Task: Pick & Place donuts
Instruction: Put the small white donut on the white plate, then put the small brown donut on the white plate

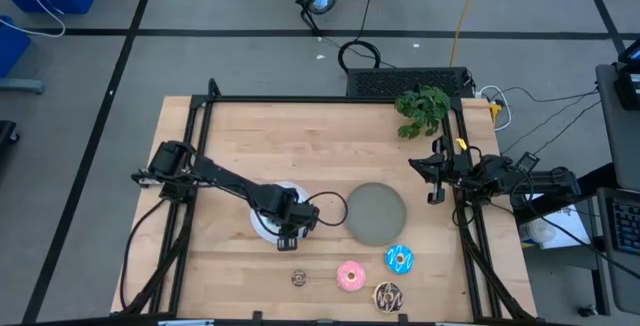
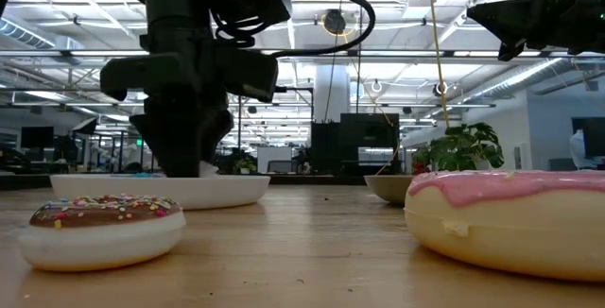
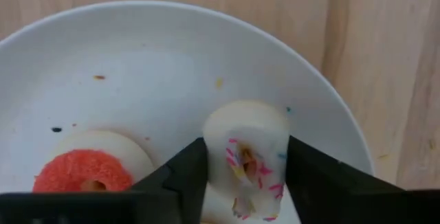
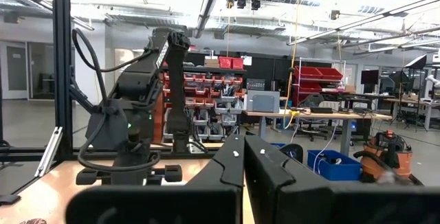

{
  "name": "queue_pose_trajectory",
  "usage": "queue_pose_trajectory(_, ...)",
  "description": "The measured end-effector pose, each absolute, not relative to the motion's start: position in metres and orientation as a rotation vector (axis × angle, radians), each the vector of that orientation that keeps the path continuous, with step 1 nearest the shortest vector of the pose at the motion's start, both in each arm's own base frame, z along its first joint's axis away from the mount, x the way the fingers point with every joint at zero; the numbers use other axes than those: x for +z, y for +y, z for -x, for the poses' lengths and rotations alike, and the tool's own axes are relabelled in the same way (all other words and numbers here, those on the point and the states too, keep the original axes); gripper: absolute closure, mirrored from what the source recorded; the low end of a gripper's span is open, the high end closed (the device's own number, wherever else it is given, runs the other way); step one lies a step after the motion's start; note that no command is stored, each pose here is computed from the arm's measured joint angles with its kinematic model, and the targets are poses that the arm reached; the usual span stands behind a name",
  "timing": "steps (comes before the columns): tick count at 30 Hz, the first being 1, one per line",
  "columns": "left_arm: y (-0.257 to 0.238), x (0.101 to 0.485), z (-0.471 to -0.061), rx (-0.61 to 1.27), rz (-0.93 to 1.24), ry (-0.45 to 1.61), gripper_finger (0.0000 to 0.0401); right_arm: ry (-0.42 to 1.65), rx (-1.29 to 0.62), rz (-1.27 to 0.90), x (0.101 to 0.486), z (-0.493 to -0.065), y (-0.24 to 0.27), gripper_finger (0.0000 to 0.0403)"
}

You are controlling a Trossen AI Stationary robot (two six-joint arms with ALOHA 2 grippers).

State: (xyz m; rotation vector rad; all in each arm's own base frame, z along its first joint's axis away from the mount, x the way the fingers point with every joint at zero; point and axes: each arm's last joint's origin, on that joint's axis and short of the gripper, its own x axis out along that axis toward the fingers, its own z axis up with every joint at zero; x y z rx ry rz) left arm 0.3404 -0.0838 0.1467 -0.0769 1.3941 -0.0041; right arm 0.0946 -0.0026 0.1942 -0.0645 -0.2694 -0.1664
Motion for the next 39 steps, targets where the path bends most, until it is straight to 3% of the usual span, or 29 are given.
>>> queue_pose_trajectory(8,-0.085,0.166,-0.346,-0.016,0.038,1.420,0.0156,-0.268,-0.167,0.072,0.194,-0.095,-0.003,0.0403)
queue_pose_trajectory(16,-0.086,0.188,-0.355,-0.008,0.010,1.406,0.0146,-0.264,-0.169,0.087,0.194,-0.095,-0.003,0.0403)
queue_pose_trajectory(26,-0.079,0.159,-0.341,0.014,0.018,1.489,0.0141,-0.265,-0.169,0.087,0.194,-0.095,-0.003,0.0403)
queue_pose_trajectory(39,-0.081,0.166,-0.349,-0.012,-0.054,1.428,0.0041,-0.264,-0.169,0.087,0.194,-0.095,-0.003,0.0403)
